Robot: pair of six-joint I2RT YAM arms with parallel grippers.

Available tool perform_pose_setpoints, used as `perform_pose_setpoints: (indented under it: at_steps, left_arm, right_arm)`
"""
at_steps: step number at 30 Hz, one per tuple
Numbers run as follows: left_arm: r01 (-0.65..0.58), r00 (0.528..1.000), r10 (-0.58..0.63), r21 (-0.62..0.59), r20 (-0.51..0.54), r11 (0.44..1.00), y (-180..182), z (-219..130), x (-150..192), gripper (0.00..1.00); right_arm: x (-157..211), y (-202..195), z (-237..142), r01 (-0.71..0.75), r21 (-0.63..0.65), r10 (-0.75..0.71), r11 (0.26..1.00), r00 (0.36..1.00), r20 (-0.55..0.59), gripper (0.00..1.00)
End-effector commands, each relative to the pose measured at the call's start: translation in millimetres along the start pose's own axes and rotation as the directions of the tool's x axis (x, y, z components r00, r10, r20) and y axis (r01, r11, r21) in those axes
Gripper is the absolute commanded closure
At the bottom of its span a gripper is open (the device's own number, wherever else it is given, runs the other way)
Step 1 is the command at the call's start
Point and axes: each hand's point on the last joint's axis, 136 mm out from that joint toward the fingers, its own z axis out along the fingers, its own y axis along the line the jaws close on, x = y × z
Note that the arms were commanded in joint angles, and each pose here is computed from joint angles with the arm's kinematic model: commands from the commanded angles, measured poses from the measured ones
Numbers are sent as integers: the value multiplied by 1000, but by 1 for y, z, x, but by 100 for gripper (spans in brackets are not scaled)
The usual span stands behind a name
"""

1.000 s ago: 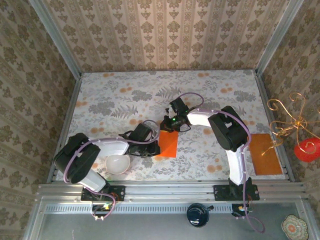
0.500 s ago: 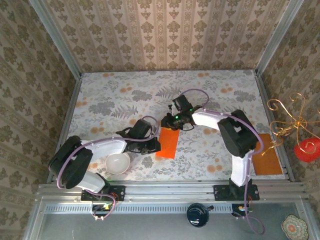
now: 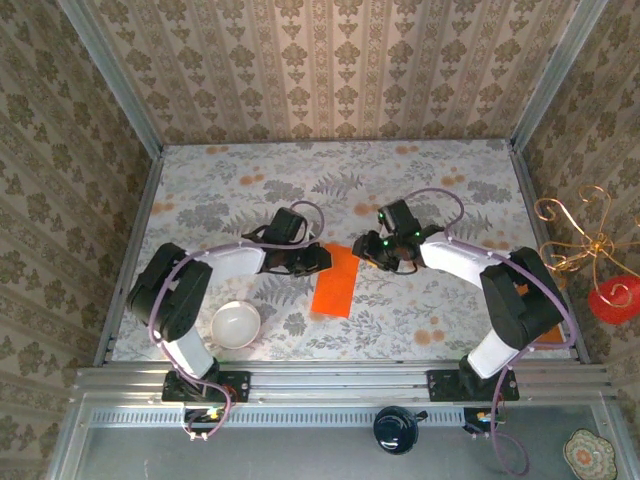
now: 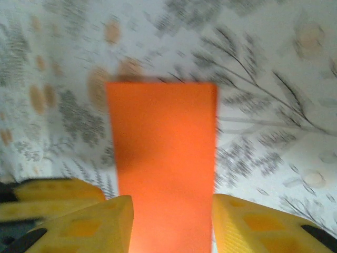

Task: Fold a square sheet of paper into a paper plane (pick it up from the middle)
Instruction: First fold the square sheet of paper in half at the center of the table, then fold the triangle a second time at the center of the table.

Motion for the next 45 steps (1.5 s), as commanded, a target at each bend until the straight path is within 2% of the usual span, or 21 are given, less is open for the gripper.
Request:
perform_pose_setpoints:
  at_steps: [1, 8, 15, 21, 25, 28, 32, 37, 40, 45]
  left_arm:
    - [-23, 1000, 23, -4, -16, 1000, 7, 0, -13, 78]
    - [27, 997, -26, 3, -70, 1000, 19, 18, -15, 79]
    - [83, 995, -86, -42, -57, 996, 33, 24, -16, 80]
    - [228, 974, -227, -173, 26, 958, 70, 23, -13, 82]
    - [312, 948, -295, -171, 116, 935, 77, 12, -18, 83]
    - [336, 939, -314, -177, 139, 925, 80, 10, -15, 83]
    - [354, 933, -336, -166, 130, 920, 83, 13, -11, 83]
    - [353, 934, -335, -165, 126, 921, 84, 15, -9, 83]
    - [351, 934, -333, -160, 129, 923, 84, 15, -10, 83]
    - [349, 934, -330, -156, 135, 924, 83, 13, -10, 83]
  right_arm:
    - [5, -6, -9, -47, 0, 47, 999, 999, 27, 51]
    - [13, -9, -9, -39, -6, 39, 999, 999, 9, 48]
    - [18, -6, -1, -30, -27, 29, 999, 999, -38, 48]
    - [23, -4, 4, -18, -49, 15, 999, 997, -70, 49]
    - [38, 2, 8, -41, -98, 28, 994, 992, -125, 50]
    - [56, 4, 12, -58, -122, 35, 991, 983, -179, 51]
    - [77, -6, 14, -76, -91, 54, 993, 974, -221, 53]
    - [95, -12, 12, -71, -80, 49, 994, 967, -249, 57]
    - [103, -19, 12, -72, -58, 54, 996, 964, -260, 65]
    - [113, -14, 14, -61, -84, 36, 995, 960, -279, 68]
